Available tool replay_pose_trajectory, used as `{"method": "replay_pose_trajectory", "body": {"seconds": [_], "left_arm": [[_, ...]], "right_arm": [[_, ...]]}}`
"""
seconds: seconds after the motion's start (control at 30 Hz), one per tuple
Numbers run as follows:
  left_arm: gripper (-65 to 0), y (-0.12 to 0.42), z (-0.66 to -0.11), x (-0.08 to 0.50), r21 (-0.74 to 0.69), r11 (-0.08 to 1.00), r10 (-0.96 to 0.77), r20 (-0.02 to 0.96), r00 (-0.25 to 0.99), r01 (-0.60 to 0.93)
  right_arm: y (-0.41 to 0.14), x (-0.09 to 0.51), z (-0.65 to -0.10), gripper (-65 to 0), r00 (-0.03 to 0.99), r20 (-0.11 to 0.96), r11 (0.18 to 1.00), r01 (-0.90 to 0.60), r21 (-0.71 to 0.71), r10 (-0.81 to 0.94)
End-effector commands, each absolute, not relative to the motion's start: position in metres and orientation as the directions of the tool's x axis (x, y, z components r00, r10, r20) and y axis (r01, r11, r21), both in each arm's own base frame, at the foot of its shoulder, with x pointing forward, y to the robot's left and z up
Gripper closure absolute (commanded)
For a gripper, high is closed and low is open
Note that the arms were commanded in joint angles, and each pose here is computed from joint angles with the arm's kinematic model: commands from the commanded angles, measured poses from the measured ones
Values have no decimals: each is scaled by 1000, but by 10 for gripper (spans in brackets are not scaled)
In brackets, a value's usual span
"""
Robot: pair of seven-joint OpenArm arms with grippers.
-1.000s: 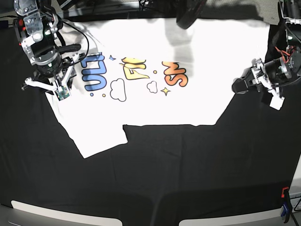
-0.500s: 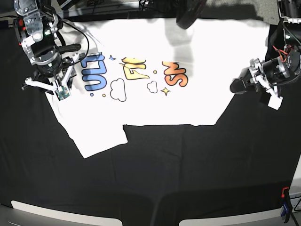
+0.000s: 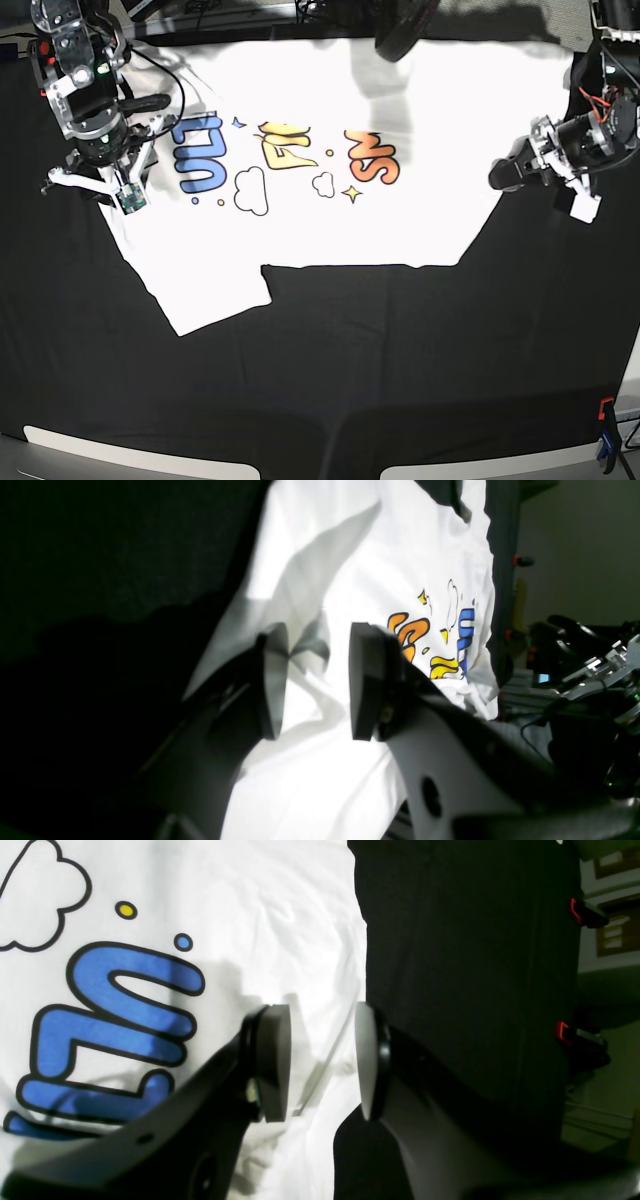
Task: Layout the t-shirt on the table in an organized manner, then fold the t-shirt properly
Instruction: 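Move both grippers down to the shirt's side edges near the hem, then grasp the hem corners with both grippers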
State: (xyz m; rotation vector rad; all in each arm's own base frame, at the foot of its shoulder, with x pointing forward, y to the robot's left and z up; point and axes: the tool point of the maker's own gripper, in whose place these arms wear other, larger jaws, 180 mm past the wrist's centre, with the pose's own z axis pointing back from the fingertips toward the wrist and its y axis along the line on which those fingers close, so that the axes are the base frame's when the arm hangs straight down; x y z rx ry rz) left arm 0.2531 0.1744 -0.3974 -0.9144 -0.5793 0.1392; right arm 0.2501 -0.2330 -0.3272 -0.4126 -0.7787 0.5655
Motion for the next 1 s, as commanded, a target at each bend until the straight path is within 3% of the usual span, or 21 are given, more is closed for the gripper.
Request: {"method": "replay_pose_trajectory", "body": {"seconds": [0.0, 0.5, 0.6, 0.97], "left_arm": [[-185, 177, -384, 263, -779, 606, 363, 452, 815, 162], [-180, 168, -398, 273, -741, 654, 388, 499, 775, 150], [0, 169, -396, 275, -741, 655, 396, 505, 767, 150], [0, 163, -392, 271, -730, 646, 348, 540, 767, 221]], "right_arm": [[-234, 259, -314, -210, 538, 562, 766, -301, -568, 629], [-234, 259, -314, -210, 538, 562, 766, -301, -568, 628], [-234, 259, -314, -210, 537, 563, 766, -301, -568, 628], [-239, 314, -297, -210, 514, 668, 832, -199, -517, 538]]}}
